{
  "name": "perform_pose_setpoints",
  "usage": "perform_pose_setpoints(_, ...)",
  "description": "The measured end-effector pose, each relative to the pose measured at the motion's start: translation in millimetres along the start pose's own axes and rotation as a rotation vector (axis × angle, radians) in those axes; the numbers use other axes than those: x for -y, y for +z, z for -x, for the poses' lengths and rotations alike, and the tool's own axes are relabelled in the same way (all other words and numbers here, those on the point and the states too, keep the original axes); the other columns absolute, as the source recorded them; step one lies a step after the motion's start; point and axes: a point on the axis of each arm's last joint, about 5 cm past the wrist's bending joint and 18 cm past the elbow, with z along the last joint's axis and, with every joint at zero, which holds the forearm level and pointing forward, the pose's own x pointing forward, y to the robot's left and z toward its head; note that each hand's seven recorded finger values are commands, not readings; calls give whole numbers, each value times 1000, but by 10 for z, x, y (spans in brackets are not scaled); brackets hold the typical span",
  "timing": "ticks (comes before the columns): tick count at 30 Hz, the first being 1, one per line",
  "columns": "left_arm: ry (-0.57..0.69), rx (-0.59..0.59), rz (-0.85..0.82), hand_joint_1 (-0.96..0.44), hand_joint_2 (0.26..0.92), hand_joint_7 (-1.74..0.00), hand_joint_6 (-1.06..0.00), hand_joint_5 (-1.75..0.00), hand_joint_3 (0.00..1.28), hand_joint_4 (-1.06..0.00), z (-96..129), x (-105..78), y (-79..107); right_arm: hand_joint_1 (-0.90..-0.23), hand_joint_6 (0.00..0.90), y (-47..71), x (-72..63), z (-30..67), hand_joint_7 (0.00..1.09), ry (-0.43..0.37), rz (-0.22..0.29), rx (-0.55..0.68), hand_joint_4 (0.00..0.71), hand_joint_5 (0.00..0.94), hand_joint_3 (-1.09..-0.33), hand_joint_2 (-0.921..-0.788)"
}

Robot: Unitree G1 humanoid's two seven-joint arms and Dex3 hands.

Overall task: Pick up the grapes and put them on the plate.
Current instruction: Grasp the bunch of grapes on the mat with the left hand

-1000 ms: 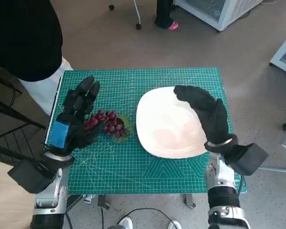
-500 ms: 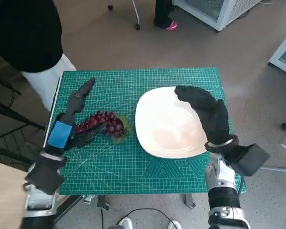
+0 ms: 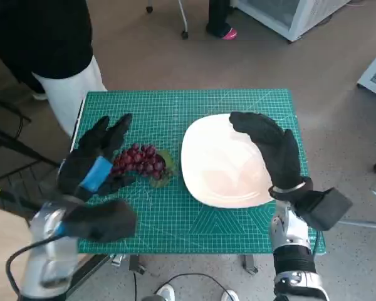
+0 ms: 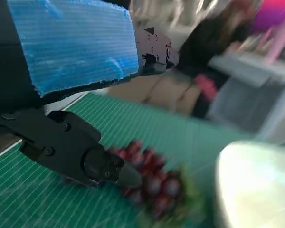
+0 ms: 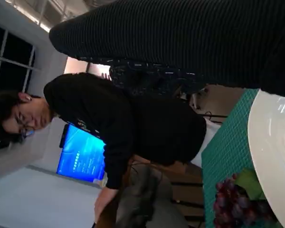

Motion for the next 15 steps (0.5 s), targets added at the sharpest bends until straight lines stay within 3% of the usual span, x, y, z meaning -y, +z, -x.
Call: perform_pose_setpoints(15,-132,-95,-50,-427,721,0,-191,0,5,-69,-305,156,-44,-524,468,5,39,23,3,-11,8,-7,391,2,-587,-921)
